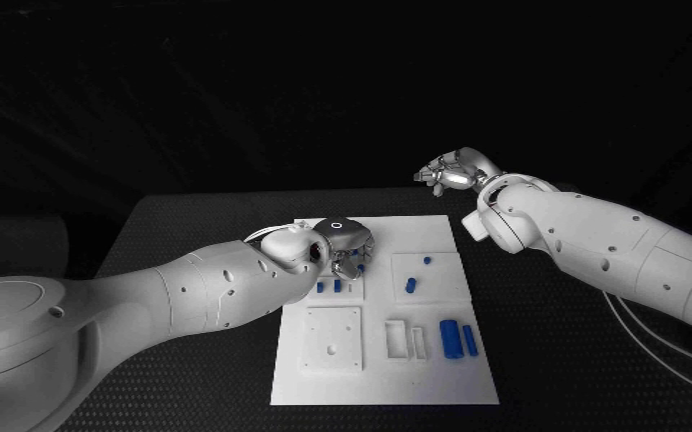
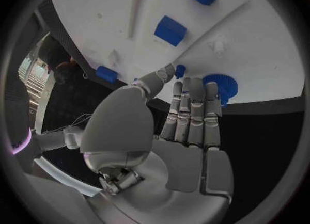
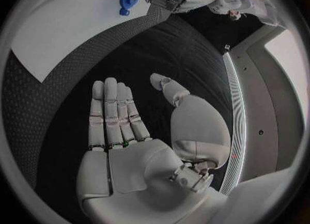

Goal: Assemble the parts on the task board

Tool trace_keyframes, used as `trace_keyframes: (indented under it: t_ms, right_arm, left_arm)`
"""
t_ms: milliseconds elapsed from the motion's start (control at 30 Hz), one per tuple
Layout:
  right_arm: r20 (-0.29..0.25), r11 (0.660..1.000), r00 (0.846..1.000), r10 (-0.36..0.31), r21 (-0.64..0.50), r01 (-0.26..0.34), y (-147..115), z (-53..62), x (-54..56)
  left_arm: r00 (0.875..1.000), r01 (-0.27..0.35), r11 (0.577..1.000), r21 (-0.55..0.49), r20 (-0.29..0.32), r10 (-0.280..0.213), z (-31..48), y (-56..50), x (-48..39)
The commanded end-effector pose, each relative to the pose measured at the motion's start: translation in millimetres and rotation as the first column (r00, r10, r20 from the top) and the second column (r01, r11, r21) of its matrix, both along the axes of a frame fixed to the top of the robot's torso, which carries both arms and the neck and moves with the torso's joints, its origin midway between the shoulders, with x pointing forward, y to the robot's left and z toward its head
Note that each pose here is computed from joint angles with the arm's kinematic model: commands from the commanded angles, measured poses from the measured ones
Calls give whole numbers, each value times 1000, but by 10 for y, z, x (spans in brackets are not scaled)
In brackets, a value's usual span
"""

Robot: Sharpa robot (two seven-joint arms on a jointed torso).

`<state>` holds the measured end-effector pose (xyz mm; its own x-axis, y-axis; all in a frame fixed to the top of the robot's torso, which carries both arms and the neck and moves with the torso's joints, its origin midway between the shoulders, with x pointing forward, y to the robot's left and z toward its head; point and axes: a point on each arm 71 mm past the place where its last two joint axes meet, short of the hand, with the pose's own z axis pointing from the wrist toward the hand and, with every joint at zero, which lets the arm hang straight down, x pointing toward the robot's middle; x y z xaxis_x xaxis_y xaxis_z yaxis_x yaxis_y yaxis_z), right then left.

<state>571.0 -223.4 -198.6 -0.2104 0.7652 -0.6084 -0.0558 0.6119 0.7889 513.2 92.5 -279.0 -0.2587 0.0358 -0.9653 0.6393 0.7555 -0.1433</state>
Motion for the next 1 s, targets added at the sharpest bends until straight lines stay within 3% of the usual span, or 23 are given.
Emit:
trace_keyframes:
  t_ms: [33,633,1000]
  right_arm:
    - [3,1000,1000,16,-1,-16,14,2,-3]
    - [2,1000,1000,20,0,-20,34,1,-2]
    - [2,1000,1000,22,1,-22,50,-2,3]
  left_arm:
    - [1000,-2,1000,21,-6,2,-15,3,4]
    - [1000,-8,999,33,-20,9,-94,-28,12]
    - [999,2,999,36,-41,0,-154,-84,-27]
